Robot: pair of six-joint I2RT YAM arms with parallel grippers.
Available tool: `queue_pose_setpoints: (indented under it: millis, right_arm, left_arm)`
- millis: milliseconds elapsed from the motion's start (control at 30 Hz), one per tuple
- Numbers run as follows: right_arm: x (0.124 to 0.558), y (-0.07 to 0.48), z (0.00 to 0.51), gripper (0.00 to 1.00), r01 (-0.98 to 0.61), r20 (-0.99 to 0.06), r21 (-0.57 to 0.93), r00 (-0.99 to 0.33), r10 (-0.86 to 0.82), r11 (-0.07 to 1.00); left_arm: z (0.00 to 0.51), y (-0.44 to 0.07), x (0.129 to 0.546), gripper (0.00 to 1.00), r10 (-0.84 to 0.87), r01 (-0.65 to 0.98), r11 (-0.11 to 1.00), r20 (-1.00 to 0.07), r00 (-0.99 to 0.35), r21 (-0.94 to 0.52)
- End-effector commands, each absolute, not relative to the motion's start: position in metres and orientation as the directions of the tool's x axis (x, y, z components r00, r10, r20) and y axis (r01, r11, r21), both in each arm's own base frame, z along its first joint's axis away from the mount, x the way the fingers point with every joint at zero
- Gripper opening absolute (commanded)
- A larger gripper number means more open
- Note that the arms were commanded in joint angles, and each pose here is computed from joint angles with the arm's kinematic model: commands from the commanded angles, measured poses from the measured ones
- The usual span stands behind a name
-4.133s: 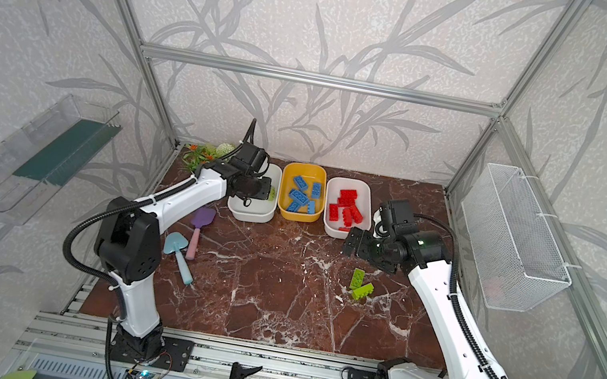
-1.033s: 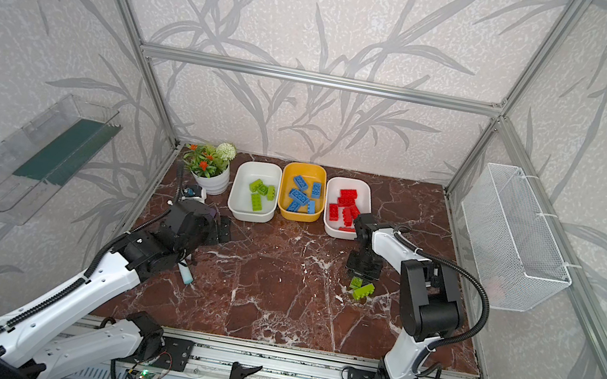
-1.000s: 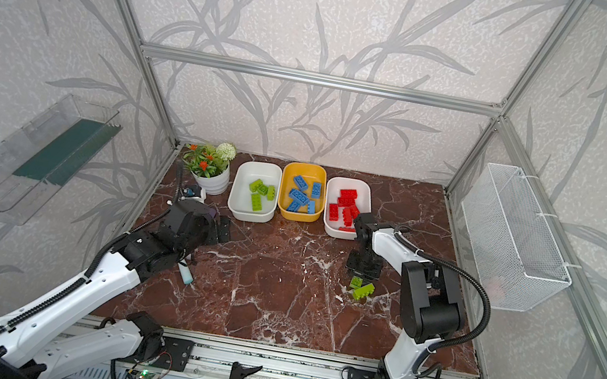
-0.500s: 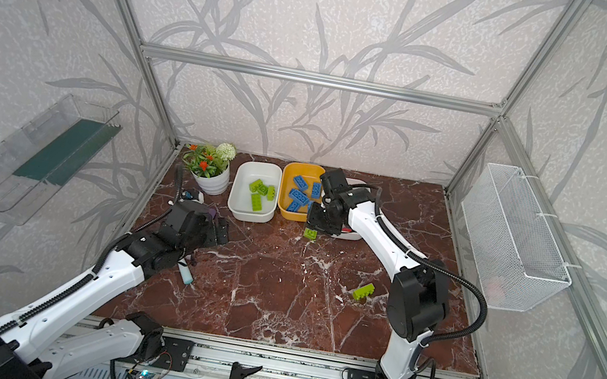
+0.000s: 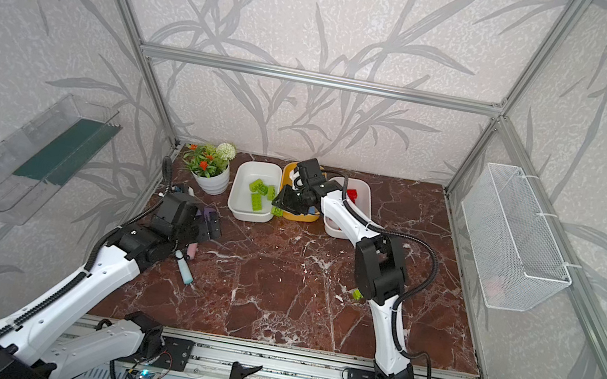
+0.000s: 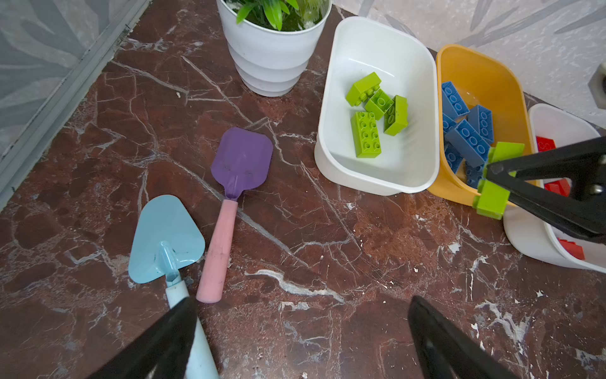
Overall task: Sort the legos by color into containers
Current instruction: 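Grasp a green brick with the right gripper and carry it to the white bin, then release the green brick into the white bin with the right gripper, then move the right gripper back to the last green brick and lower onto it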
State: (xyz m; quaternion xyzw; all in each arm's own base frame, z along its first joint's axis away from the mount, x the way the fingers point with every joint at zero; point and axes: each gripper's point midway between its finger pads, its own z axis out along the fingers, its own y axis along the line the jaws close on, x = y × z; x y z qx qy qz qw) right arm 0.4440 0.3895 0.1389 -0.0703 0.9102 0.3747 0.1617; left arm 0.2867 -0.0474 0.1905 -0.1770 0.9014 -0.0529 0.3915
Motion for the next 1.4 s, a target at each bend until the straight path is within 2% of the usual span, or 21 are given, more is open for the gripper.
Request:
queue_pose_setpoints:
  millis: [0, 300, 433, 467, 533, 567, 733, 833, 967, 1067, 1167, 1300, 1367]
  right_arm:
    - [0.456, 0.415, 0.158, 0.21, -0.364, -0.443, 0.673, -0.895, -0.043, 0.644]
    - [0.484, 0.446, 0.144, 0.22, -0.446, -0.530, 0.592, -0.843, -0.092, 0.672]
    - [0.493, 0.461, 0.142, 0.27, -0.472, -0.556, 0.568, -0.824, -0.108, 0.674]
    - [0.495, 0.463, 0.138, 0.36, -0.468, -0.549, 0.573, -0.828, -0.108, 0.673]
    - [0.494, 0.470, 0.134, 0.67, -0.479, -0.545, 0.583, -0.830, -0.122, 0.656]
    - [0.492, 0.474, 0.139, 0.76, -0.502, -0.558, 0.584, -0.819, -0.133, 0.638]
    - [0.479, 0.486, 0.199, 0.92, -0.622, -0.678, 0.535, -0.720, -0.147, 0.572]
    - [0.477, 0.475, 0.243, 0.94, -0.645, -0.735, 0.495, -0.668, -0.116, 0.582]
    - [0.469, 0.441, 0.271, 0.94, -0.609, -0.743, 0.409, -0.655, -0.138, 0.680]
    - [0.459, 0.394, 0.265, 0.91, -0.513, -0.686, 0.312, -0.704, -0.183, 0.800]
    - [0.441, 0.342, 0.249, 0.88, -0.372, -0.610, 0.219, -0.774, -0.172, 0.902]
    - [0.402, 0.273, 0.218, 0.86, -0.194, -0.536, 0.199, -0.842, -0.059, 0.960]
    - [0.382, 0.242, 0.207, 0.86, -0.115, -0.538, 0.217, -0.843, 0.021, 0.969]
  left_arm:
    - [0.201, -0.038, 0.275, 0.99, -0.350, -0.289, 0.934, -0.693, -0.630, -0.210]
    - [0.208, -0.030, 0.272, 0.99, -0.350, -0.301, 0.932, -0.705, -0.617, -0.200]
    - [0.212, -0.029, 0.274, 0.99, -0.349, -0.301, 0.933, -0.709, -0.613, -0.199]
    - [0.213, -0.028, 0.274, 0.99, -0.351, -0.302, 0.932, -0.710, -0.610, -0.201]
    - [0.213, -0.027, 0.274, 0.99, -0.356, -0.307, 0.930, -0.711, -0.607, -0.204]
    - [0.213, -0.026, 0.273, 0.99, -0.357, -0.310, 0.929, -0.712, -0.605, -0.203]
    - [0.213, -0.023, 0.273, 0.99, -0.374, -0.324, 0.921, -0.718, -0.587, -0.215]
    - [0.211, -0.025, 0.276, 0.99, -0.390, -0.322, 0.916, -0.719, -0.575, -0.240]
    - [0.206, -0.031, 0.282, 0.99, -0.408, -0.304, 0.911, -0.718, -0.564, -0.279]
    - [0.204, -0.042, 0.288, 0.99, -0.411, -0.262, 0.912, -0.715, -0.566, -0.316]
    - [0.204, -0.067, 0.297, 0.99, -0.358, -0.131, 0.926, -0.706, -0.611, -0.355]
    - [0.199, -0.093, 0.307, 0.99, -0.332, -0.063, 0.919, -0.678, -0.656, -0.389]
    - [0.197, -0.108, 0.309, 0.99, -0.301, -0.014, 0.920, -0.682, -0.666, -0.392]
